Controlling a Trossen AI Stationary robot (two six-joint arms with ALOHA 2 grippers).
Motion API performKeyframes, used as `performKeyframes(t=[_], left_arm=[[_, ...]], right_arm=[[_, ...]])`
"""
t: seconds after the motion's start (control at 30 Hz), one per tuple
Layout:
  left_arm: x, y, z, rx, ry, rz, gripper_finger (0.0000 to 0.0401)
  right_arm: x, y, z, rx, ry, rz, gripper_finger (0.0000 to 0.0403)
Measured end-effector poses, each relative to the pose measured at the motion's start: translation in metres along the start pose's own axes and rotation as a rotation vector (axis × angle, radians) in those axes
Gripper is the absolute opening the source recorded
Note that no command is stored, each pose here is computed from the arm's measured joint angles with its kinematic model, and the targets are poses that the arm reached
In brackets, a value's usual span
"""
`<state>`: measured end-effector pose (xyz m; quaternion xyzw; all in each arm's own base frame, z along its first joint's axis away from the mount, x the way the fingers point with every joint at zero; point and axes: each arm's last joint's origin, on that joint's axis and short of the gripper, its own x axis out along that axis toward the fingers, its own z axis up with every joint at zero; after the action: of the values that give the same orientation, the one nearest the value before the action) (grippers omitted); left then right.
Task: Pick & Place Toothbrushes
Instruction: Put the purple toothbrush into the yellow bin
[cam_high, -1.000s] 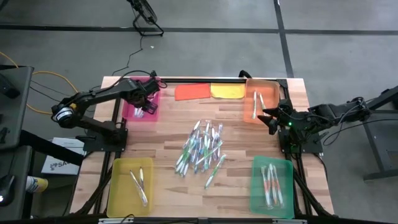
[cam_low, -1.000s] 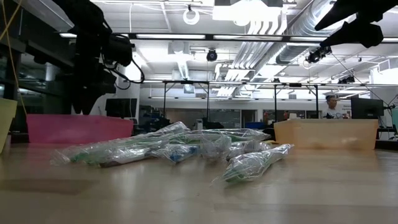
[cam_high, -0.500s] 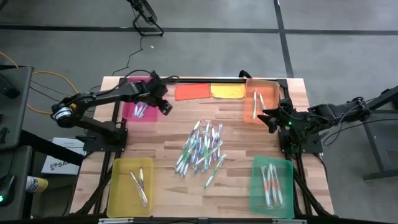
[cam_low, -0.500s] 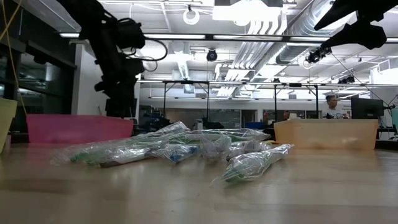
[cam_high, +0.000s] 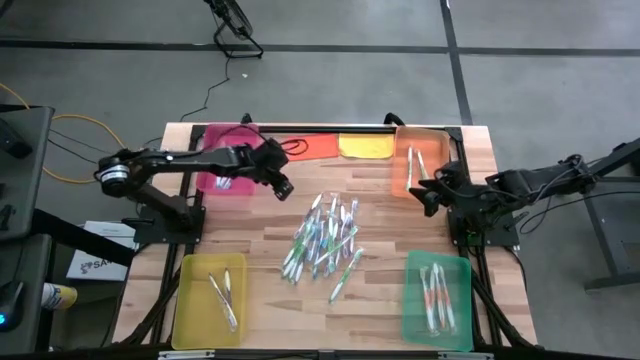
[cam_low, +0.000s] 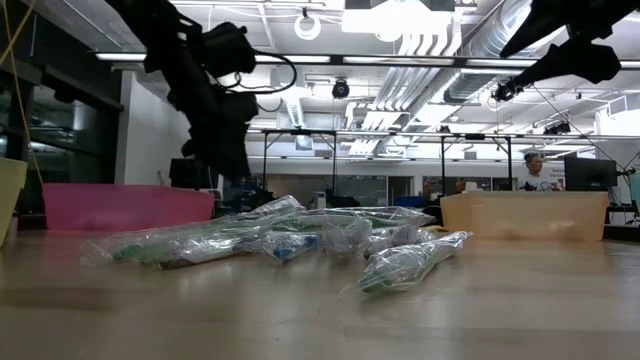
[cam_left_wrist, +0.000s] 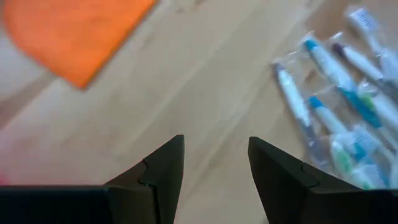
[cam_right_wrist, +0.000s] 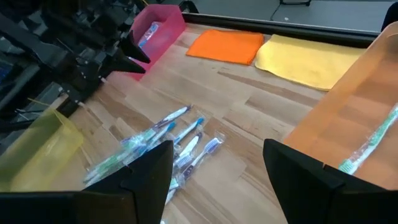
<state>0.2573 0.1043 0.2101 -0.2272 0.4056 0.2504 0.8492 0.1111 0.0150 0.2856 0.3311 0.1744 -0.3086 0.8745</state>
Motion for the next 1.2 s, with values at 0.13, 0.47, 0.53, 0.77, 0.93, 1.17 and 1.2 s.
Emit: performKeyframes(t=[0.13,0.47,0.53,0.77,0.93,1.17,1.2], left_arm=[[0.017,-0.016,-0.006,-0.001,0.033,-0.030,0.0174],[0.043,-0.056,0.004,0.078,0.016,0.057,0.0174],[0.048,-0.062,0.006,0.088,0.018,0.068,0.0174],[0.062,-0.084,0.009,0.138,0.005,0.088,0.0174],[0.071,-0.092,0.003,0.162,0.023,0.105,0.0174],[0.082,-0.093,-0.003,0.139,0.061,0.100,0.0174],[0.082,-0.092,-0.003,0.138,0.064,0.102,0.0174]], right_arm=[[0.002,0.001,-0.001,-0.008,0.008,-0.007,0.0243],[0.002,0.001,-0.002,-0.040,0.019,-0.004,0.0243],[0.002,0.001,-0.002,-0.046,0.022,-0.009,0.0243],[0.002,0.001,-0.002,-0.105,0.032,-0.007,0.0243],[0.002,0.000,-0.002,-0.113,0.033,-0.009,0.0243],[0.002,0.000,-0.003,-0.143,0.034,-0.009,0.0243],[0.002,0.000,-0.003,-0.152,0.034,-0.009,0.0243]])
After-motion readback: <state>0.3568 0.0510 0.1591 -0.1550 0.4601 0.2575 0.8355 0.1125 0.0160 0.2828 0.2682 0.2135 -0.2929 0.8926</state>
